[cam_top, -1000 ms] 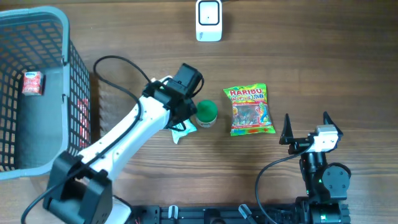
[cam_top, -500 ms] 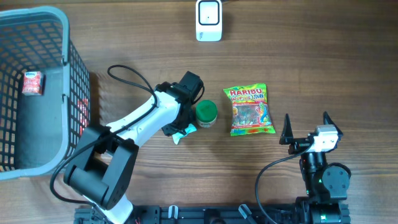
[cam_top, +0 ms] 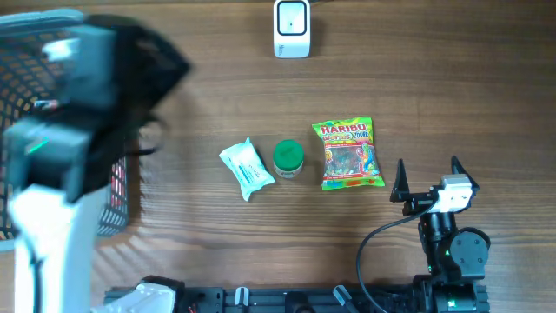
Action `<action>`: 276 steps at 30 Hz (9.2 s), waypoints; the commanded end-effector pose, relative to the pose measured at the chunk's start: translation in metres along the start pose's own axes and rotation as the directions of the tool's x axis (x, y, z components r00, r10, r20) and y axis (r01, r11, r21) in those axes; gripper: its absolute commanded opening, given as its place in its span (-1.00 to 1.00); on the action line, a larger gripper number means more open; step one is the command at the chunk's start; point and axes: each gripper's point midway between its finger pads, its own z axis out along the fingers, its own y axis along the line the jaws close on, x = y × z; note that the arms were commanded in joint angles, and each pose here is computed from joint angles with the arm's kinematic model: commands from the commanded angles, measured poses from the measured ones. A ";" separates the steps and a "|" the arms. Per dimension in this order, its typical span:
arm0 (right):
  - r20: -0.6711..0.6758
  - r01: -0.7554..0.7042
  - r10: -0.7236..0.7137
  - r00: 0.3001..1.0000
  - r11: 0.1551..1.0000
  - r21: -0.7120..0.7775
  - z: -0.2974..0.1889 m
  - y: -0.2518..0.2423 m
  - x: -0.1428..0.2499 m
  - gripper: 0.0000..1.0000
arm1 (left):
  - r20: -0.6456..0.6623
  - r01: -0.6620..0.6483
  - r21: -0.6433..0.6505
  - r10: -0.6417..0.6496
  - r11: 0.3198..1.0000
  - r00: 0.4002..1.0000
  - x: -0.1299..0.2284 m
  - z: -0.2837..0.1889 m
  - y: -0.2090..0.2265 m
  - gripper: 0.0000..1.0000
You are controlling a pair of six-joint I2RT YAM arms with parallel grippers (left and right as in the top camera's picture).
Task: Scan the item barcode
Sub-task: 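Release the tissue pack and move the left gripper back into the basket, then grasp the red Nescafé 3in1 stick in the basket with the left gripper, then carry the Nescafé stick to the table left of the tissue pack and release, then move the left gripper into the basket and grasp the red Kleenex tissue pack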
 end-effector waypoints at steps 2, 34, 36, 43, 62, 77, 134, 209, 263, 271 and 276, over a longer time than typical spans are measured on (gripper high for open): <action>0.002 0.013 -0.013 1.000 1.000 -0.013 0.000 0.003 0.000 0.99 | 0.149 0.238 -0.186 -0.212 0.953 0.966 -0.058 -0.012 0.089 1.00; 0.002 0.014 -0.014 1.000 1.000 -0.013 0.000 0.003 0.000 0.99 | -0.660 -0.158 -0.620 -0.402 0.769 0.634 0.100 0.208 0.313 1.00; 0.002 0.013 -0.013 1.000 1.000 -0.013 0.000 0.003 0.000 0.99 | -0.659 -0.175 -0.622 -0.389 0.764 0.644 0.111 0.215 0.318 0.99; 0.002 0.014 -0.014 1.000 1.000 -0.013 0.000 0.003 0.000 0.99 | -0.621 -0.196 -0.676 -0.407 0.710 0.669 0.117 0.214 0.336 0.29; 0.002 0.013 -0.013 1.000 1.000 -0.013 0.000 0.003 0.000 0.99 | -0.456 -0.143 -0.825 -0.494 0.546 0.741 0.102 0.187 0.351 1.00; 0.002 0.014 -0.014 1.000 1.000 -0.013 0.000 0.003 0.000 0.99 | -0.335 0.020 -0.746 -0.400 0.666 0.853 0.053 0.150 0.304 1.00; 0.002 0.014 -0.014 1.000 1.000 -0.013 0.000 0.003 0.000 0.99 | -0.206 -0.165 -0.293 0.106 0.942 0.973 0.080 0.014 0.020 -0.92; 0.002 0.014 -0.014 1.000 1.000 -0.013 0.000 0.003 0.000 1.00 | 0.258 0.483 -0.694 -0.443 0.533 0.859 -0.111 0.257 0.308 0.83; 0.002 0.014 -0.014 1.000 1.000 -0.013 0.000 0.003 0.000 1.00 | 0.261 0.404 -0.661 -0.311 0.633 0.914 -0.100 0.280 0.329 -0.92; 0.002 0.014 -0.014 1.000 1.000 -0.013 0.000 0.003 0.000 0.99 | 0.418 0.471 -0.448 -0.288 0.760 0.861 -0.161 0.158 0.244 -0.92; 0.002 0.014 -0.014 1.000 1.000 -0.013 0.000 0.003 0.000 0.99 | 0.411 0.482 -0.446 -0.305 0.754 0.859 -0.155 0.138 0.241 0.06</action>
